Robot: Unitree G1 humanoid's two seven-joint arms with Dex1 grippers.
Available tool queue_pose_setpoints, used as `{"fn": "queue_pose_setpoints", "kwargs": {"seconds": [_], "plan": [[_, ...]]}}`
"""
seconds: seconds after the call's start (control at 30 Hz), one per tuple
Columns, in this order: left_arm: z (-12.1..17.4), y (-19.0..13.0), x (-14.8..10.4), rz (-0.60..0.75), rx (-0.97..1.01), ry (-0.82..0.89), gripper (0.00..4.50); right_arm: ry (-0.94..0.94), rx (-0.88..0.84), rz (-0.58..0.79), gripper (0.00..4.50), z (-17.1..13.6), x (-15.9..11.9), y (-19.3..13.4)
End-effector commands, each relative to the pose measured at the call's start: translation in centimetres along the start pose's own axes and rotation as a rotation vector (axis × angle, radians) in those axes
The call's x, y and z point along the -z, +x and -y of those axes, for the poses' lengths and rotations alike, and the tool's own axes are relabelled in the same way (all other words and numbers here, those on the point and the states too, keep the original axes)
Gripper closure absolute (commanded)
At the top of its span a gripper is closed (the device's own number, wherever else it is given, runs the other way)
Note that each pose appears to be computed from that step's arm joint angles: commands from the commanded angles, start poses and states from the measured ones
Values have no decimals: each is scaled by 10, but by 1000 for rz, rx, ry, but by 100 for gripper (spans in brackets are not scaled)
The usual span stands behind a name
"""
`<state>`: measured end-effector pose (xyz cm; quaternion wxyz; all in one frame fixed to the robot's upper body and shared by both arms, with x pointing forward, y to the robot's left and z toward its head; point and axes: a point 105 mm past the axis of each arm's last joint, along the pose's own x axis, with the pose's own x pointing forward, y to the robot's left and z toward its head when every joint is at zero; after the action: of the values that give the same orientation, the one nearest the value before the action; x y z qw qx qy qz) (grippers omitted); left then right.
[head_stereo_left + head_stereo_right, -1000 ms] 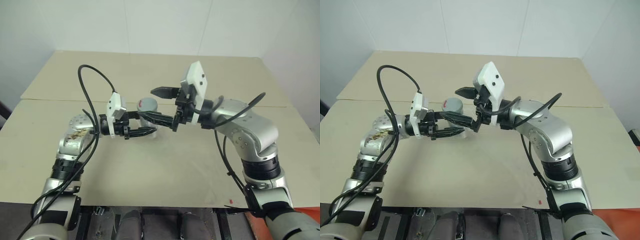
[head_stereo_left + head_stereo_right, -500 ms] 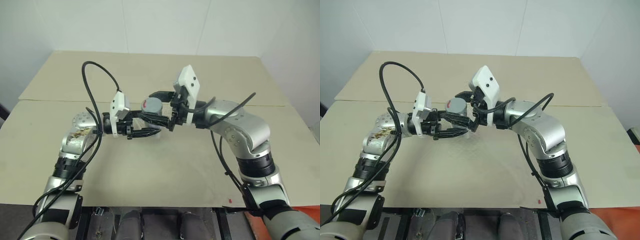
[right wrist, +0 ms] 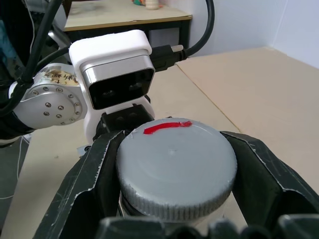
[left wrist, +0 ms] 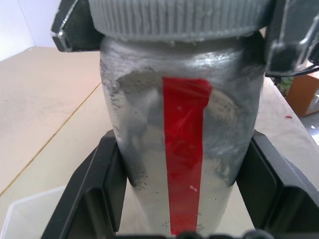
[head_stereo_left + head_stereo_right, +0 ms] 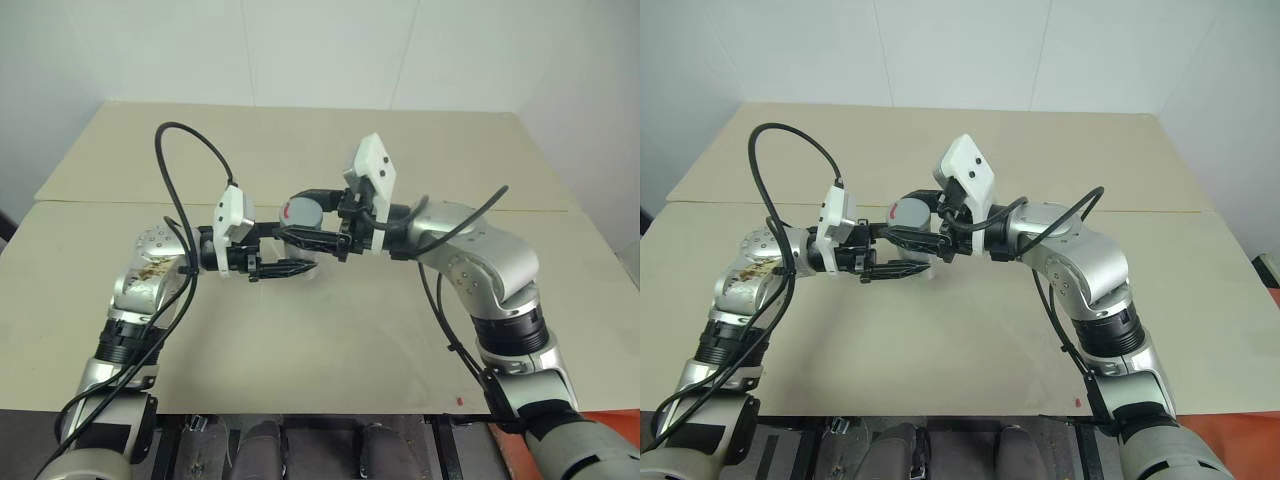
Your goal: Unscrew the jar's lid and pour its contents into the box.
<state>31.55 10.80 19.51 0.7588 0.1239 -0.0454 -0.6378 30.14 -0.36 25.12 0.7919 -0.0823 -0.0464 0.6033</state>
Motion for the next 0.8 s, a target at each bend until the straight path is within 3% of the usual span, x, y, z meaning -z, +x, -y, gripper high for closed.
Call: {"fn": "queue_pose_setpoints", "kwargs": {"seconds": [0.03, 0.37, 0.8], "plan": [[10, -10, -10, 8, 31, 37, 176, -56, -76, 61, 156, -13, -17, -2], [30, -11, -15, 39, 115, 24, 176, -52, -326, 80, 156, -41, -14, -7], [50, 17, -24, 112, 344, 45, 176, -35, -645, 82, 156, -66, -13, -23]]}}
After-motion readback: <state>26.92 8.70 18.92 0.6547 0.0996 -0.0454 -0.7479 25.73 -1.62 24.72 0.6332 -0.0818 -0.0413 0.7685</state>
